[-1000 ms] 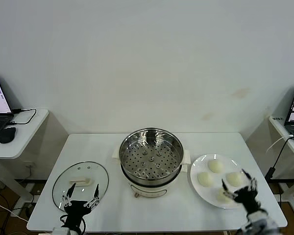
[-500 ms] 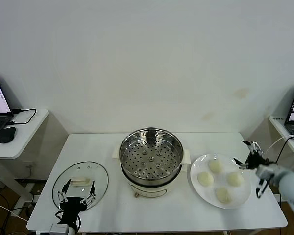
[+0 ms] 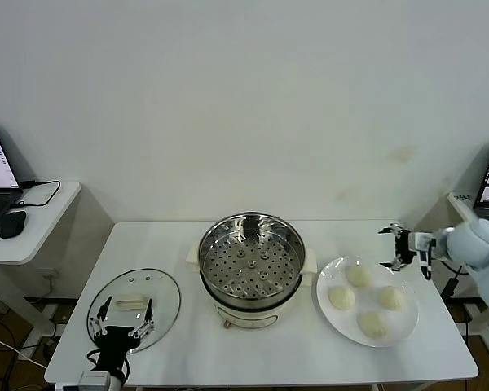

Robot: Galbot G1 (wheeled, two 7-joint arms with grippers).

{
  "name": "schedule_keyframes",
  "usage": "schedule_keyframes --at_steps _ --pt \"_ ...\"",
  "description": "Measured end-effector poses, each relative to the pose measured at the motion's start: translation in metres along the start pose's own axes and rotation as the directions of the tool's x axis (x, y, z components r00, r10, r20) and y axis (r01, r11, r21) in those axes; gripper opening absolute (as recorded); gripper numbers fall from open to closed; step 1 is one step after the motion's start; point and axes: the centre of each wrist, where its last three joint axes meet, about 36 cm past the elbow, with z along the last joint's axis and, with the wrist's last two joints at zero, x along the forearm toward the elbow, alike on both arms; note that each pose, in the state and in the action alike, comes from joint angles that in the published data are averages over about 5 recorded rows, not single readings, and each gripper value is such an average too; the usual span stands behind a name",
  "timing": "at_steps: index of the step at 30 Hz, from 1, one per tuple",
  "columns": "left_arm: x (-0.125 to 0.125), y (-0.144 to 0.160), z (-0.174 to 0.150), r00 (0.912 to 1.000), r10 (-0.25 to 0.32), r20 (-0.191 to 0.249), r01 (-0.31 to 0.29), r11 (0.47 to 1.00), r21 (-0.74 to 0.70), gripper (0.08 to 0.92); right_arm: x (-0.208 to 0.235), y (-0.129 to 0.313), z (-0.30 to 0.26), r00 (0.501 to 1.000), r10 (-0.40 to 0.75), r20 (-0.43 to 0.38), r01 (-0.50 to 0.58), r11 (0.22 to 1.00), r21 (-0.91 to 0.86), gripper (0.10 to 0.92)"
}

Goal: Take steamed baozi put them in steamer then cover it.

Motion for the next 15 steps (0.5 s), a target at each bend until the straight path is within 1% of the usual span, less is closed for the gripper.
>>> schedule_keyframes --at_steps 7,15 --pt "-0.001 0.005 0.000 0.9999 -0.011 -0.002 0.011 1.000 -0.008 0.823 -0.025 -0.002 -0.013 0.995 -0.101 -0.019 0.101 0.994 0.029 0.823" --pt "-0.002 0.009 0.000 0.9998 -0.021 -0.003 0.021 1.000 -0.014 0.823 -0.046 0.001 -0.020 0.987 -0.154 -0.049 0.155 0.987 0.035 0.823"
